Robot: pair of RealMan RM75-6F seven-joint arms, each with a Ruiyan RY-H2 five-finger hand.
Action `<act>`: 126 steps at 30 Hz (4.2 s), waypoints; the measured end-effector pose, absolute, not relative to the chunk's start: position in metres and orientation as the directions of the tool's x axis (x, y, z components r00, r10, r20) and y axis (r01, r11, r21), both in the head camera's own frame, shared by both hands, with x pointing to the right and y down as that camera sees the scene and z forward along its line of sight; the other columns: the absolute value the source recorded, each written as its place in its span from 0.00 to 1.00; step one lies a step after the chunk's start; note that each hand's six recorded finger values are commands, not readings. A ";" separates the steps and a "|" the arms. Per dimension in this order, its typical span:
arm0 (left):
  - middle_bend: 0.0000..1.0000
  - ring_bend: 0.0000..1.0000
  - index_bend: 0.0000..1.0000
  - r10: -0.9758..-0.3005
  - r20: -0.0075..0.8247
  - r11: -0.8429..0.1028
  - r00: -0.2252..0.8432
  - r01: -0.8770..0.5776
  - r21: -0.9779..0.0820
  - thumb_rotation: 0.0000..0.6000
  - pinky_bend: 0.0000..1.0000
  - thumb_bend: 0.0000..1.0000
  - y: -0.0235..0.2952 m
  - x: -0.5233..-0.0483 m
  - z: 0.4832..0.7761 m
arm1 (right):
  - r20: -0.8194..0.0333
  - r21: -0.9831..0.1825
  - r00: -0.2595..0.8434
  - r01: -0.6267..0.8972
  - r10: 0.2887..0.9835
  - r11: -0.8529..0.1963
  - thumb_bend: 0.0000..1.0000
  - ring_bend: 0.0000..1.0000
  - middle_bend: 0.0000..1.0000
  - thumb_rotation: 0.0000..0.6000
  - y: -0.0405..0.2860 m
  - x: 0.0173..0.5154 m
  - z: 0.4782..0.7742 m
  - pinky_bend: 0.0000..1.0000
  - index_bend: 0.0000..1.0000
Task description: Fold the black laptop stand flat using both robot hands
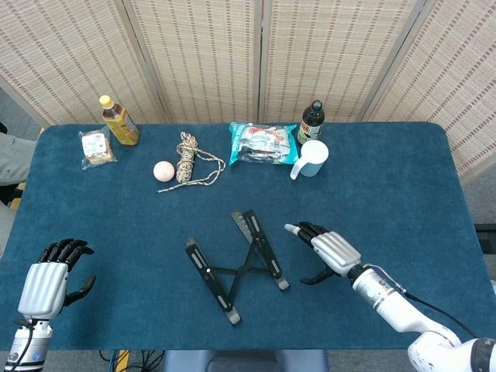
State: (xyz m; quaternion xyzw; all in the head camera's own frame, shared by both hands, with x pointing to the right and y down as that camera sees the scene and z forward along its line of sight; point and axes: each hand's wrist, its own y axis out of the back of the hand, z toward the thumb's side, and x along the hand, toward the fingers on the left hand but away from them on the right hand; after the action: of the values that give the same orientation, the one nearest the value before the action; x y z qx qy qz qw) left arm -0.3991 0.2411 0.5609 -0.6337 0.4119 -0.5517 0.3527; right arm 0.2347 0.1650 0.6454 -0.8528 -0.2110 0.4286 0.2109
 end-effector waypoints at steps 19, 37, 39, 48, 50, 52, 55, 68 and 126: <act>0.25 0.17 0.34 -0.914 0.406 -0.404 0.014 -0.133 -0.905 1.00 0.17 0.25 0.251 -0.409 0.554 | -0.598 -0.263 0.620 0.446 0.507 -0.856 0.00 0.00 0.10 0.92 0.114 0.164 0.667 0.14 0.00; 0.25 0.17 0.34 -0.910 0.415 -0.412 0.003 -0.129 -0.902 1.00 0.16 0.25 0.252 -0.412 0.555 | -0.536 0.072 0.725 0.550 0.432 -0.832 0.00 0.17 0.27 1.00 0.109 0.125 0.681 0.23 0.09; 0.25 0.17 0.34 -0.909 0.416 -0.413 0.004 -0.129 -0.902 1.00 0.16 0.25 0.252 -0.412 0.555 | -0.522 0.102 0.738 0.552 0.428 -0.827 0.00 0.22 0.30 1.00 0.111 0.125 0.679 0.28 0.12; 0.25 0.17 0.34 -0.908 0.418 -0.416 0.014 -0.131 -0.900 1.00 0.16 0.25 0.251 -0.410 0.557 | -0.422 0.180 0.802 0.532 0.423 -0.828 0.00 0.27 0.33 1.00 0.115 0.144 0.652 0.36 0.14; 0.25 0.17 0.34 -0.909 0.417 -0.415 0.014 -0.130 -0.900 1.00 0.17 0.25 0.251 -0.411 0.557 | -0.405 0.173 0.812 0.519 0.420 -0.837 0.00 0.27 0.33 1.00 0.117 0.154 0.644 0.36 0.14; 0.25 0.17 0.34 -0.908 0.418 -0.416 0.013 -0.131 -0.900 1.00 0.17 0.25 0.251 -0.411 0.557 | -0.395 0.165 0.819 0.508 0.415 -0.845 0.00 0.27 0.33 1.00 0.122 0.166 0.636 0.36 0.14; 0.25 0.17 0.34 -0.906 0.422 -0.421 0.020 -0.131 -0.897 1.00 0.16 0.25 0.250 -0.408 0.558 | -0.393 0.165 0.827 0.493 0.402 -0.854 0.00 0.27 0.33 1.00 0.133 0.184 0.626 0.36 0.14; 0.25 0.17 0.34 -0.904 0.426 -0.428 0.042 -0.136 -0.894 1.00 0.16 0.25 0.247 -0.401 0.563 | -0.394 0.167 0.831 0.483 0.391 -0.859 0.00 0.28 0.31 1.00 0.171 0.225 0.601 0.36 0.14; 0.25 0.17 0.34 -0.902 0.431 -0.430 0.023 -0.132 -0.893 1.00 0.17 0.25 0.250 -0.407 0.563 | -0.564 0.301 0.787 0.478 0.250 -0.825 0.00 0.13 0.18 1.00 0.191 0.193 0.678 0.21 0.01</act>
State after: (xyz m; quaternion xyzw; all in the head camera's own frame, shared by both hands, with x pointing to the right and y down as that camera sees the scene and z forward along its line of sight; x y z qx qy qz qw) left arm -0.4065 0.2503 0.5631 -0.6288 0.4110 -0.5653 0.3407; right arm 0.1932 0.1913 0.6783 -0.9194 -0.1980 0.2596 -0.2195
